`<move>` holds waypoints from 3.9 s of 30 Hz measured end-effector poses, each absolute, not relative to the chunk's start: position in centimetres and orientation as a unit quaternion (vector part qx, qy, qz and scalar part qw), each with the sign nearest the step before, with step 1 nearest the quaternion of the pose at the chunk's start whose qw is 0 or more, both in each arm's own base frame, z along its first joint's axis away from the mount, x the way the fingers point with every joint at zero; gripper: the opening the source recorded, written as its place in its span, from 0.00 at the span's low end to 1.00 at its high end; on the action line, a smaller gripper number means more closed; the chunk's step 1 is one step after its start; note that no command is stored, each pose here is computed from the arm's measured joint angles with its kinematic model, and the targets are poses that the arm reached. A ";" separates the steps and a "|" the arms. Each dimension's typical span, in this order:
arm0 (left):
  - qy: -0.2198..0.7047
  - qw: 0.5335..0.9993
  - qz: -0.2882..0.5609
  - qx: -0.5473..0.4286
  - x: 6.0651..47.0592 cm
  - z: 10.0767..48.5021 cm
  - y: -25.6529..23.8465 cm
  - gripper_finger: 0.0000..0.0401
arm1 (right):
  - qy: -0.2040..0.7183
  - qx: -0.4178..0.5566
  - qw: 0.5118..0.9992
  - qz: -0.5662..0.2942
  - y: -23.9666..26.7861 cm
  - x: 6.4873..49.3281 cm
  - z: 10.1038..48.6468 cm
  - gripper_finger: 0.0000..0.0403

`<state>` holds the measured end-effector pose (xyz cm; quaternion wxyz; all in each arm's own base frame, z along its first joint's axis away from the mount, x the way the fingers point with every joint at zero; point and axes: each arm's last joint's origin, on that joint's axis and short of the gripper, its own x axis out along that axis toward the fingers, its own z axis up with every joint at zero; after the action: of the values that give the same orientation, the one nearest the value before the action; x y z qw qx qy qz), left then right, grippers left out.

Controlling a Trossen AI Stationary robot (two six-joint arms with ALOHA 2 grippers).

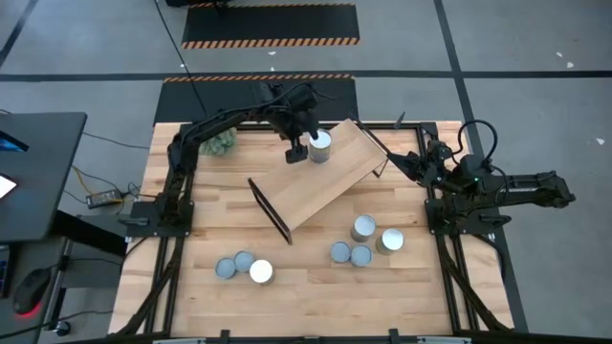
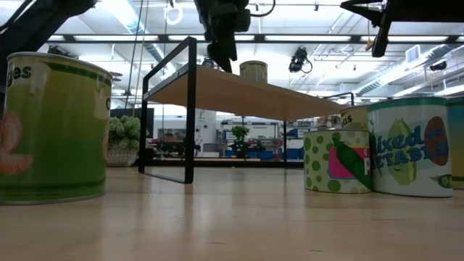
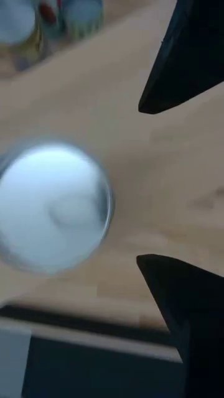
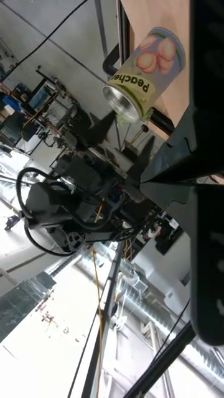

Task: Pick and place cans onto a shelf
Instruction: Put the canned peaches on the shelf

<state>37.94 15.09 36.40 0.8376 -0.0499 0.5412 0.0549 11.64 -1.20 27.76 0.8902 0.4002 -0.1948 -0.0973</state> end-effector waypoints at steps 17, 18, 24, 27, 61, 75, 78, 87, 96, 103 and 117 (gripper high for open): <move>0.519 0.852 0.066 0.026 40.3 35.0 15.7 0.86 | -0.198 0.399 0.891 -0.092 -1.2 11.6 27.9 0.04; 0.523 0.849 0.070 0.037 40.4 34.8 15.8 0.86 | -0.199 0.399 0.890 -0.092 -1.2 11.6 27.9 0.04; 0.513 0.850 0.078 0.092 41.6 33.9 16.4 0.86 | -0.200 0.400 0.890 -0.089 -1.2 11.6 27.9 0.04; 0.519 0.840 0.089 0.129 42.0 33.5 16.6 0.86 | -0.199 0.401 0.890 -0.087 -1.2 11.6 27.9 0.04; 0.405 0.903 0.000 0.142 43.4 34.5 17.3 0.86 | -0.197 0.391 0.894 -0.090 -1.2 11.9 27.9 0.04; 0.415 0.900 0.061 0.117 43.2 34.6 17.9 0.86 | -0.021 0.316 0.924 -0.215 -1.5 14.6 26.1 0.03; 0.419 0.896 0.078 0.123 43.2 34.6 18.0 0.86 | 0.049 0.257 0.935 -0.240 -1.6 15.3 27.8 0.04; 0.416 0.894 0.098 0.133 43.3 34.7 18.2 0.86 | 0.201 0.040 0.929 -0.307 -2.1 17.9 29.4 0.19; 0.422 0.892 0.123 0.101 43.1 34.7 18.2 0.86 | 0.246 -0.004 0.907 -0.342 -3.7 19.6 28.3 0.62; 0.426 0.895 0.096 0.090 43.0 34.5 18.0 0.86 | 0.242 -0.028 0.895 -0.374 -5.1 20.6 28.1 0.82; 0.381 0.907 0.137 0.115 43.6 35.3 18.7 0.86 | 0.262 -0.056 0.870 -0.414 -6.5 23.1 26.1 0.82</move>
<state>43.62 18.68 35.34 0.9070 0.1151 0.3810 0.1374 23.12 -6.52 26.07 0.8698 -0.0564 0.2625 -0.4140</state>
